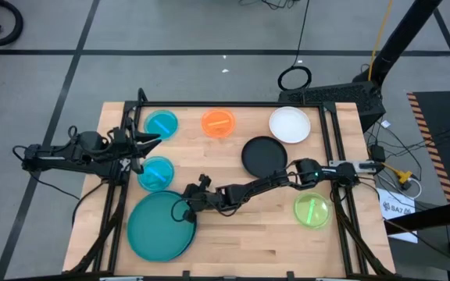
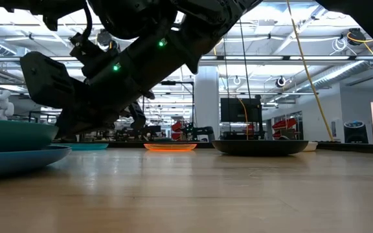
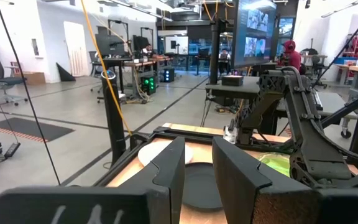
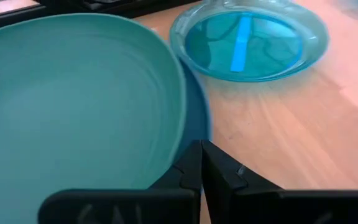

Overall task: Stack plastic plates
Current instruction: Stack the black plate on top of the green plate

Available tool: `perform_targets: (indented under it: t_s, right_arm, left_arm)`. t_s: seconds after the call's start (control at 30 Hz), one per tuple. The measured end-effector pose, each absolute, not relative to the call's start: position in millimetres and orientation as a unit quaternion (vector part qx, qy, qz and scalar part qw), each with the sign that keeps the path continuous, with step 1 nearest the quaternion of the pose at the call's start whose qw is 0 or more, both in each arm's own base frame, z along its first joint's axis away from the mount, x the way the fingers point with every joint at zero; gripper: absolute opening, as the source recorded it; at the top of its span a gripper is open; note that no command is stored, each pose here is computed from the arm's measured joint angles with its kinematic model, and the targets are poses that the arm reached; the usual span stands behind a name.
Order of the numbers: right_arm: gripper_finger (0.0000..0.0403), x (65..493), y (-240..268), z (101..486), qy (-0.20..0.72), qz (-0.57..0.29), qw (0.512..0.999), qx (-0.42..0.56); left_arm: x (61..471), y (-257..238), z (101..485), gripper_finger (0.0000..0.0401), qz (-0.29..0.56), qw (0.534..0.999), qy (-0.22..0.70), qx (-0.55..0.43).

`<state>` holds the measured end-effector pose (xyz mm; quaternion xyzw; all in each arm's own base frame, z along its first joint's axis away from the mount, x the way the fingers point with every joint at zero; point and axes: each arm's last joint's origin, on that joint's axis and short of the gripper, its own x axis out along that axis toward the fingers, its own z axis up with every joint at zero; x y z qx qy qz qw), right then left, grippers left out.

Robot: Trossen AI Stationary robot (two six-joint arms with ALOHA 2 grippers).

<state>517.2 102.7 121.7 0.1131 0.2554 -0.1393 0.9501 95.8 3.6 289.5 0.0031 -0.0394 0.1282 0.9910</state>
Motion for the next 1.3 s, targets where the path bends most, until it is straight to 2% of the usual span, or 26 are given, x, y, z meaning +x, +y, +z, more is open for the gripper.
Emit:
perform_targets:
  t_s: [0.23,0.43,0.67,0.9,1.07,1.3]
  right_arm:
    - [0.0002,507,100,151,0.281,-0.145,0.944,0.096]
    - [0.0002,487,96,184,0.345,-0.142,0.927,0.043]
    - [0.0002,450,94,210,0.463,-0.121,0.876,-0.063]
    - [0.0002,416,88,226,0.520,-0.117,0.833,-0.144]
    - [0.0002,379,77,223,0.513,-0.112,0.838,-0.149]
    - [0.0002,324,54,214,0.427,-0.122,0.888,-0.120]
  left_arm:
    - [96,4,289,0.0088,0.128,0.991,-0.038,0.002]
    - [96,4,289,0.0088,0.128,0.991,-0.037,-0.009]
    - [96,4,288,0.0088,0.127,0.991,-0.036,-0.034]
    - [96,4,284,0.0088,0.127,0.989,-0.020,-0.071]
    - [96,4,279,0.0088,0.129,0.986,0.002,-0.109]
    - [107,4,265,0.0088,0.152,0.975,0.064,-0.152]
